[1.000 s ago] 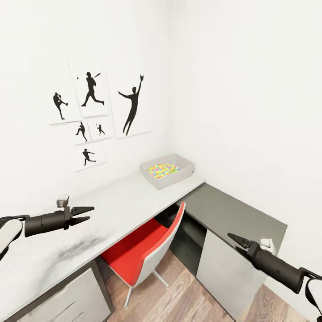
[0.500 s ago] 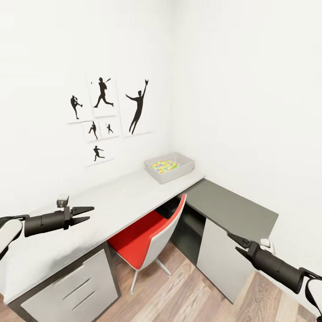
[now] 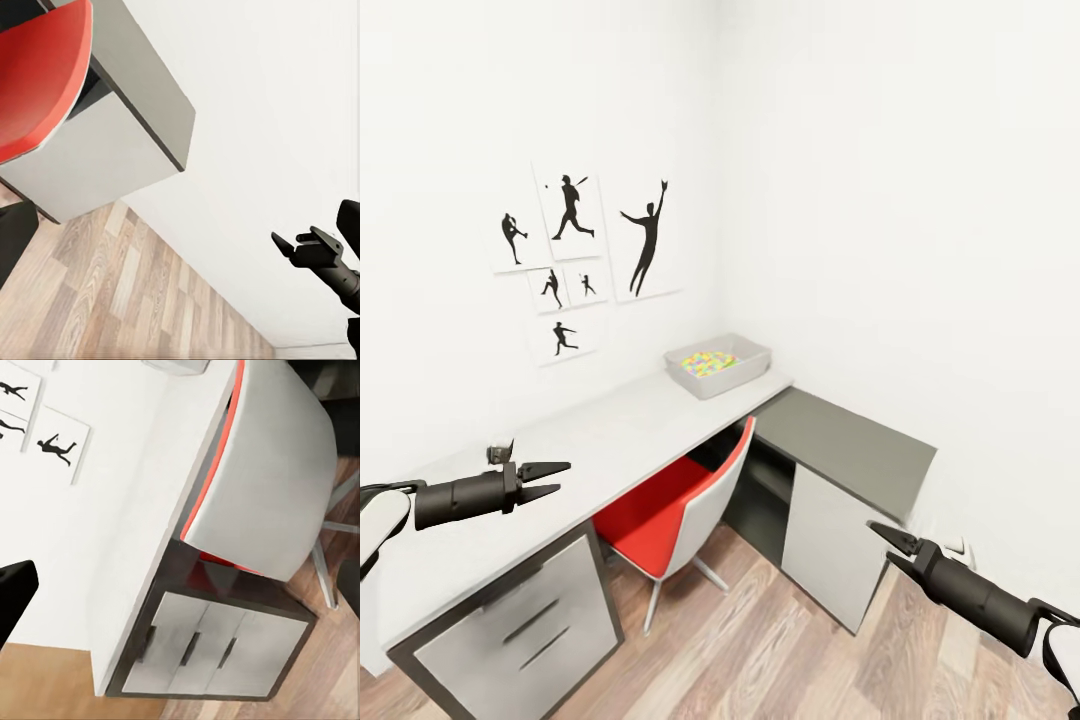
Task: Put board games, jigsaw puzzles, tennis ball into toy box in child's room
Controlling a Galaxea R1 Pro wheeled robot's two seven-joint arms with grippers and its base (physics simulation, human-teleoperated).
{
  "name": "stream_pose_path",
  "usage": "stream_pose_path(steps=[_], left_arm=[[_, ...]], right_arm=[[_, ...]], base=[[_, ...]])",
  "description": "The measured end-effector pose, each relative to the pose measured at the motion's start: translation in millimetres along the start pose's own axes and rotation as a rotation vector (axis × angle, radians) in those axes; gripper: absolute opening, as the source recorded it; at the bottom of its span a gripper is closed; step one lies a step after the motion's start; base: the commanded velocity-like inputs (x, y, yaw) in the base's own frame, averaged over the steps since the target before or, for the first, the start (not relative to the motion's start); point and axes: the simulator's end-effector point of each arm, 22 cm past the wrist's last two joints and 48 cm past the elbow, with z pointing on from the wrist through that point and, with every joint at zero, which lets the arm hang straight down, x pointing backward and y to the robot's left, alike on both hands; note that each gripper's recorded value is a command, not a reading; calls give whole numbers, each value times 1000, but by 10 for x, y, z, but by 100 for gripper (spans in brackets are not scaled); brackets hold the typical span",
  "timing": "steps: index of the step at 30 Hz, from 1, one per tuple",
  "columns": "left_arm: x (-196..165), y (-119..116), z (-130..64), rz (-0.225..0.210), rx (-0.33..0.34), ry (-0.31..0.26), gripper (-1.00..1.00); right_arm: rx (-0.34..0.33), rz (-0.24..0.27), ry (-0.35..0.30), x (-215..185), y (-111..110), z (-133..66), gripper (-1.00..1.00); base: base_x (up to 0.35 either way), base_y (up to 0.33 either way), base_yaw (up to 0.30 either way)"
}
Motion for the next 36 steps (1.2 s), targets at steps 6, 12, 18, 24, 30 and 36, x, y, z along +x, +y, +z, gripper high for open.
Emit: stream_pose_path(steps=[6,12,18,24,30,36], left_arm=[[1,-1,1,0,0,0,100],[0,1,1,0,-1,0,100],[0,-1,1,0,0,0,100],[0,1,-1,0,-1,1,100],[-1,-1,-3,0,0,0,100],[0,-1,-5,0,-1,0,100]], right_arm=[[0,1,0,1,-1,1,100],[0,1,1,5,0,3,100],[0,0,0,1,-2,0,100],[0,0,1,2,-1,0,100],[0,0,1,2,-1,-1,100],[0,0,0,1,0,-1,100]], base=[[-220,129,-273],[-216,156,-278],[-204,152,-279],[-207,193,-279],[-172,238,-279],[-121,262,-279]])
